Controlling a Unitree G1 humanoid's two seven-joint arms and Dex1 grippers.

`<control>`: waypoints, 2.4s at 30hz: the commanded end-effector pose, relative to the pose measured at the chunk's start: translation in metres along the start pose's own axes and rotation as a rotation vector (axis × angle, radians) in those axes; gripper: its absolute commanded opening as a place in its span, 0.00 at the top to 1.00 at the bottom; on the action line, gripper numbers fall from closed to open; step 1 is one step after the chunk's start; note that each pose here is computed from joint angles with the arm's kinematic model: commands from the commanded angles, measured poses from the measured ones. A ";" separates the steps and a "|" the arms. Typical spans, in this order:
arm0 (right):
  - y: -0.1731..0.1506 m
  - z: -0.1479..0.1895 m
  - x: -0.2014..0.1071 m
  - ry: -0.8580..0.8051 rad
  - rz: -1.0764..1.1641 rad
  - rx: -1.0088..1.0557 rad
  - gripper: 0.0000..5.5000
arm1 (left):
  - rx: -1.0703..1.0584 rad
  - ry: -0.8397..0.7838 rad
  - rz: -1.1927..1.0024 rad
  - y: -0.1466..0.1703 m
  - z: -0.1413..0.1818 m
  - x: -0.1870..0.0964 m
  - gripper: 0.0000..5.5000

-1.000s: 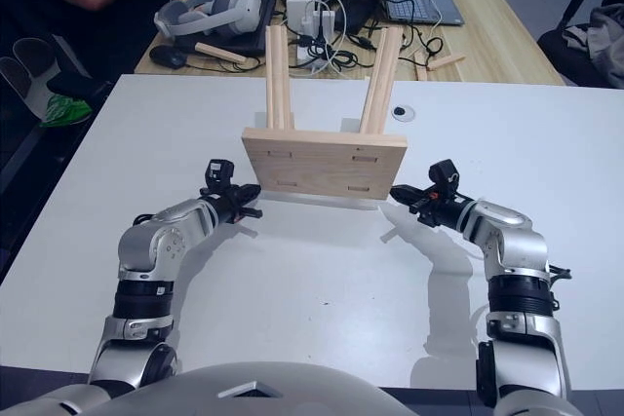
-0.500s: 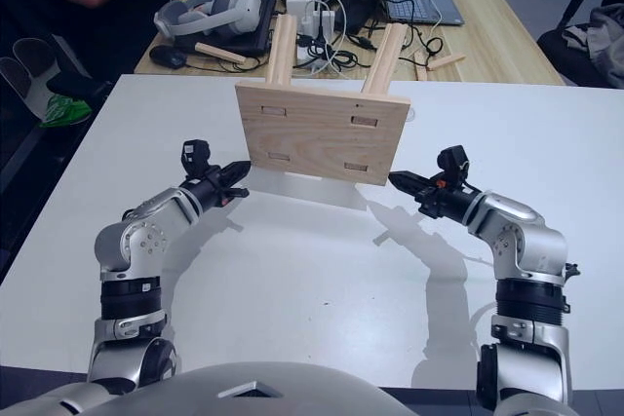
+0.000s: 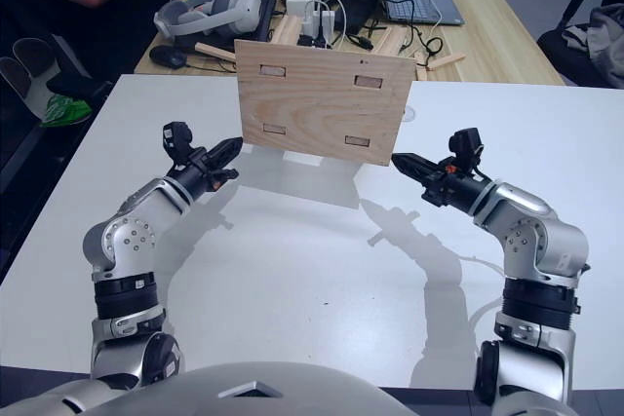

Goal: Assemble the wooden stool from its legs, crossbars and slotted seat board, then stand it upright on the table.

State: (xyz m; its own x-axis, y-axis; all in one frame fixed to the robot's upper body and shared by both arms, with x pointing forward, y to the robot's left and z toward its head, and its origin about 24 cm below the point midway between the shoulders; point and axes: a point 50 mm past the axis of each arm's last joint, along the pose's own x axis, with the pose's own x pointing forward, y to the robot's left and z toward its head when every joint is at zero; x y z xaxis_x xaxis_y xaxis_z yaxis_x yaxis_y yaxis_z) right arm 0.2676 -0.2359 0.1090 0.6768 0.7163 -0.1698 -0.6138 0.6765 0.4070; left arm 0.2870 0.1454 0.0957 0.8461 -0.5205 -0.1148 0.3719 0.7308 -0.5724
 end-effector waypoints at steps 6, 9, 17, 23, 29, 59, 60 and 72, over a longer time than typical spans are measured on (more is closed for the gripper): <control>0.043 0.028 0.034 -0.111 0.295 -0.007 1.00 | -0.128 -0.071 -0.430 -0.070 0.012 0.022 0.99; 0.044 0.030 0.034 -0.119 0.301 -0.004 1.00 | -0.144 -0.092 -0.446 -0.073 0.016 0.021 0.99; 0.050 0.040 0.036 -0.156 0.325 0.016 1.00 | -0.169 -0.124 -0.471 -0.076 0.022 0.021 0.99; 0.052 0.045 0.037 -0.185 0.338 0.027 1.00 | -0.177 -0.135 -0.480 -0.077 0.023 0.020 0.99; 0.053 0.048 0.038 -0.204 0.345 0.040 1.00 | -0.184 -0.134 -0.472 -0.076 0.023 0.020 0.99; -0.003 0.016 -0.001 -0.390 -0.182 0.036 1.00 | -0.043 -0.391 -0.079 -0.025 0.033 0.010 0.99; -0.007 0.013 -0.004 -0.404 -0.224 0.041 1.00 | -0.036 -0.429 -0.055 -0.023 0.035 0.008 0.99; -0.008 -0.023 0.043 -0.254 -0.786 -0.363 1.00 | 0.223 -0.305 0.401 -0.004 0.003 0.052 0.99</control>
State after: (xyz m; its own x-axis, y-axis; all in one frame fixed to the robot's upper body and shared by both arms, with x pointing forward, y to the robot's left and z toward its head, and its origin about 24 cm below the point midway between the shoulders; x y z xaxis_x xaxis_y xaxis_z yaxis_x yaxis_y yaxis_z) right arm 0.2920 -0.2045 0.0826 0.9971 0.0472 -0.0596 -0.0462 0.9988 0.0176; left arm 0.3238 0.1256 0.0928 0.9981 -0.0579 -0.0226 0.0446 0.9199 -0.3897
